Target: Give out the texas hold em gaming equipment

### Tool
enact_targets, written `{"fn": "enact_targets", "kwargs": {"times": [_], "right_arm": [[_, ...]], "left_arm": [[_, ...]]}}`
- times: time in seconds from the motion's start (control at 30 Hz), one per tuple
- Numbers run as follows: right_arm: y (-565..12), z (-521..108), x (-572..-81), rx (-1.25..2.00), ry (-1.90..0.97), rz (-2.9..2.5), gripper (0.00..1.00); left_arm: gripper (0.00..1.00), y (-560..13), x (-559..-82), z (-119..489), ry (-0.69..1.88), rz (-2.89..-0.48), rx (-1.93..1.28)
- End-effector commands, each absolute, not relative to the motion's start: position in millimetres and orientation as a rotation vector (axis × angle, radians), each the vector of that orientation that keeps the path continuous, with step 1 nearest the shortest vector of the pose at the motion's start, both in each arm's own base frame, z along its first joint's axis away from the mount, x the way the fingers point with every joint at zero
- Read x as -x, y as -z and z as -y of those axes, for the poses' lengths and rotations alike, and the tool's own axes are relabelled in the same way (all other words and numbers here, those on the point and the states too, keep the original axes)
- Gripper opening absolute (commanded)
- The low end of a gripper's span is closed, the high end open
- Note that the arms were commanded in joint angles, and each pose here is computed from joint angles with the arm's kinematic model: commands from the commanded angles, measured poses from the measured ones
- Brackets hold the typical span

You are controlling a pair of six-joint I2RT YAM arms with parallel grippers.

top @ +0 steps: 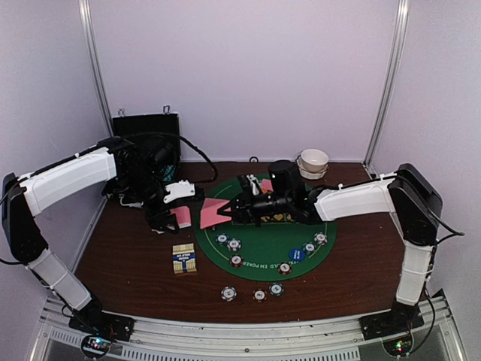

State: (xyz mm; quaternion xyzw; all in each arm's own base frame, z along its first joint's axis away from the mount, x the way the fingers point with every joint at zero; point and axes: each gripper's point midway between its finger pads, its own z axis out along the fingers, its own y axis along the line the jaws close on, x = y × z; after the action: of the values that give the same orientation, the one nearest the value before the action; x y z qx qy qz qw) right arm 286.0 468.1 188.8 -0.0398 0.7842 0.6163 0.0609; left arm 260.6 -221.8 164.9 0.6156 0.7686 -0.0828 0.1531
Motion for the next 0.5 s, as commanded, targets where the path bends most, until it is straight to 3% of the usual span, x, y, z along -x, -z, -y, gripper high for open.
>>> {"fn": "enact_targets", "kwargs": {"times": [0.0, 0.47], "right_arm": [[-183, -429, -294, 0.095, -1.799, -2.387, 0.0], [-77, -334, -303, -0.025, -1.383, -2.658, 0.0]], "left_arm": [[0.0, -164, -262, 218, 0.214, -2.185, -1.784], [0.0, -159, -259, 213, 0.194, -2.205, -1.819]]}}
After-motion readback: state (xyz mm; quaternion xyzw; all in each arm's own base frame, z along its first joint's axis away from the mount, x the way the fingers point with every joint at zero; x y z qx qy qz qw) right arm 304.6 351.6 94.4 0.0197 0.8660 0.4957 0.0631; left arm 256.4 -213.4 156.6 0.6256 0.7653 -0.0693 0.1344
